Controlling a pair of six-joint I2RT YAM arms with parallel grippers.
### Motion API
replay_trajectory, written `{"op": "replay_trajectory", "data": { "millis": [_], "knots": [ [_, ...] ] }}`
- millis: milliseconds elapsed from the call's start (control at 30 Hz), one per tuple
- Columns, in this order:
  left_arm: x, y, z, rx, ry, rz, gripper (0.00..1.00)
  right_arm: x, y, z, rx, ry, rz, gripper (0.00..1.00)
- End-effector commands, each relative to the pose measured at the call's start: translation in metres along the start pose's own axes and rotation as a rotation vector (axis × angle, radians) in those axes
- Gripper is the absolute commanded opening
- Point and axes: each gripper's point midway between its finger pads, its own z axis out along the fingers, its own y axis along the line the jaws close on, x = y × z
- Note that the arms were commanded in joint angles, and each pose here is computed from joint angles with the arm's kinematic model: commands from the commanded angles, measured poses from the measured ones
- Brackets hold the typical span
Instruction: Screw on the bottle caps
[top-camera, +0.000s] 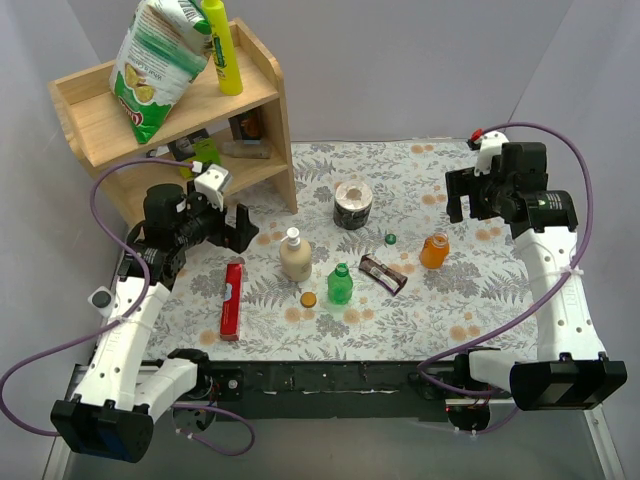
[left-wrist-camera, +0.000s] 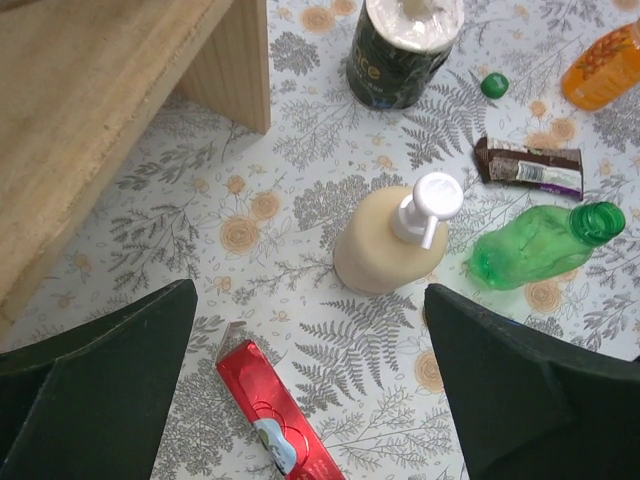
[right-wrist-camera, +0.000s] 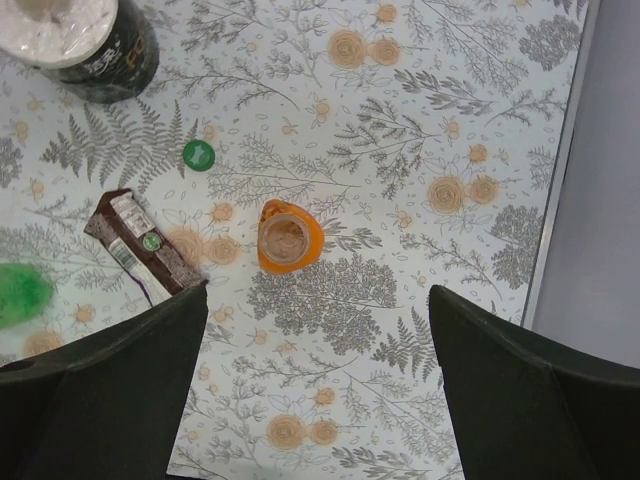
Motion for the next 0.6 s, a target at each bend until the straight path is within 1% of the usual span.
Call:
{"op": "replay_trajectory", "data": {
  "millis": [0, 33, 100, 233, 367, 400, 467, 500, 567],
  "knots": [
    [0.032, -0.004, 0.005, 0.031, 0.084, 0.02, 0.98, -0.02, 0.023, -0.018, -0.172, -0.083, -0.229, 0.97],
    [0.039, -0.003, 0.004, 0.027, 0.107, 0.022, 0.98, -0.014, 0.025, -0.018, -0.197, -0.07, -0.264, 0.96],
    [0.049, -0.002, 0.004, 0.031, 0.134, 0.047, 0.98, -0.012, 0.03, -0.022, -0.23, -0.092, -0.344, 0.96],
    [0.073, -0.007, 0.002, 0.07, 0.205, 0.062, 0.98, 0.006, 0.043, -0.025, -0.329, -0.061, -0.432, 0.93],
    [0.08, -0.01, 0.002, 0.08, 0.224, 0.038, 0.98, 0.016, 0.062, -0.032, -0.464, -0.057, -0.517, 0.91],
    [0.08, -0.01, 0.002, 0.079, 0.223, 0.031, 0.98, 0.013, 0.072, -0.037, -0.521, -0.087, -0.53, 0.91],
    [0.081, -0.012, 0.003, 0.09, 0.22, 0.018, 0.98, 0.016, 0.089, -0.038, -0.613, -0.085, -0.576, 0.88],
    [0.083, -0.014, 0.003, 0.097, 0.222, 0.01, 0.98, 0.014, 0.1, -0.042, -0.669, -0.103, -0.592, 0.88],
    [0.086, -0.017, 0.002, 0.103, 0.223, -0.007, 0.98, 0.019, 0.128, -0.043, -0.76, -0.088, -0.645, 0.86]
  ]
}}
